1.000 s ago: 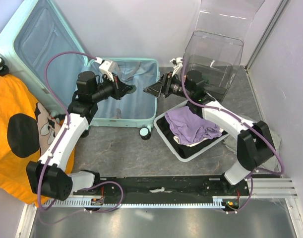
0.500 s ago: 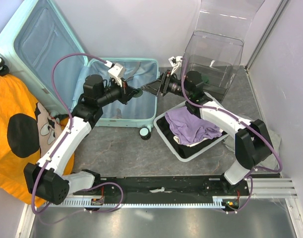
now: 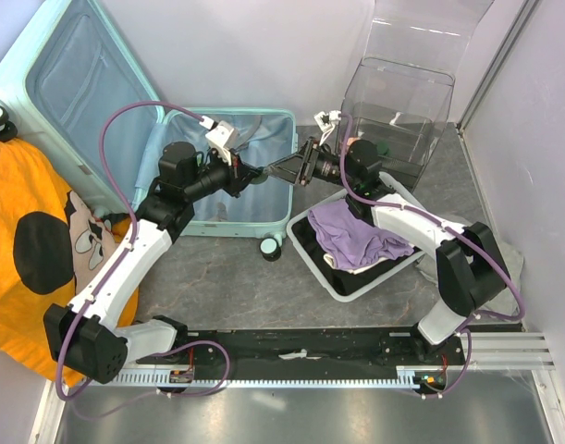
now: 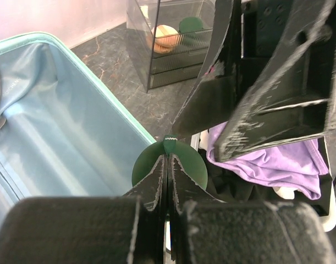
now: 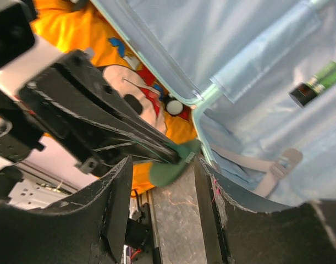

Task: Open, take out, and arrange the luggage
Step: Pick up the personal item from the luggage.

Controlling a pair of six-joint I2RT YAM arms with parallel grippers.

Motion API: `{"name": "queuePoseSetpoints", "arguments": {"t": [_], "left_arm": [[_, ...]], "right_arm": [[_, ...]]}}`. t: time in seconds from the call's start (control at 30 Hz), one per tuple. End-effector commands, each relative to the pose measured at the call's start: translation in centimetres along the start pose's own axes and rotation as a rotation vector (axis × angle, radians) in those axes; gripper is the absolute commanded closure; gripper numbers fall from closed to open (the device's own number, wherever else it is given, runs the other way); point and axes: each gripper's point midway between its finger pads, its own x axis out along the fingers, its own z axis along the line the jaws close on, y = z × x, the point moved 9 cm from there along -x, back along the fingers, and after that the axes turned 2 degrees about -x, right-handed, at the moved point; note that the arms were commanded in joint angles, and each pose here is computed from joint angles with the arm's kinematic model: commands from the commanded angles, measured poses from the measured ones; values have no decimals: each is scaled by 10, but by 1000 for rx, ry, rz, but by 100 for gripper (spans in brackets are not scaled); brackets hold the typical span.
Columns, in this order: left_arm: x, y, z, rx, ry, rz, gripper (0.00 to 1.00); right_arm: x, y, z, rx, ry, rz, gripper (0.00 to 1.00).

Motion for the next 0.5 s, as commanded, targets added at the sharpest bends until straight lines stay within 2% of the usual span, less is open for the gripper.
{"name": "queuePoseSetpoints", "arguments": {"t": [0.0,0.1,0.27,0.37,0.47], "left_arm": [[-3,-10,-6,72,21,-58,99],[-4,-11,-7,75,22,-62,99],[-8,-14,-9,95,28,-89,98],[-10,-15,-10,102,26,-101,99],[-10,-15,-10,102,27,-100,99]], "right_arm": [[0,-5,17,-29,-123,-30,45],[2,-4,14,-12,-128,-19,51],[4,0,7,13,-101,-10,53],[4,2,4,15,-87,-6,51],[3,2,3,10,-71,-10,45]]}}
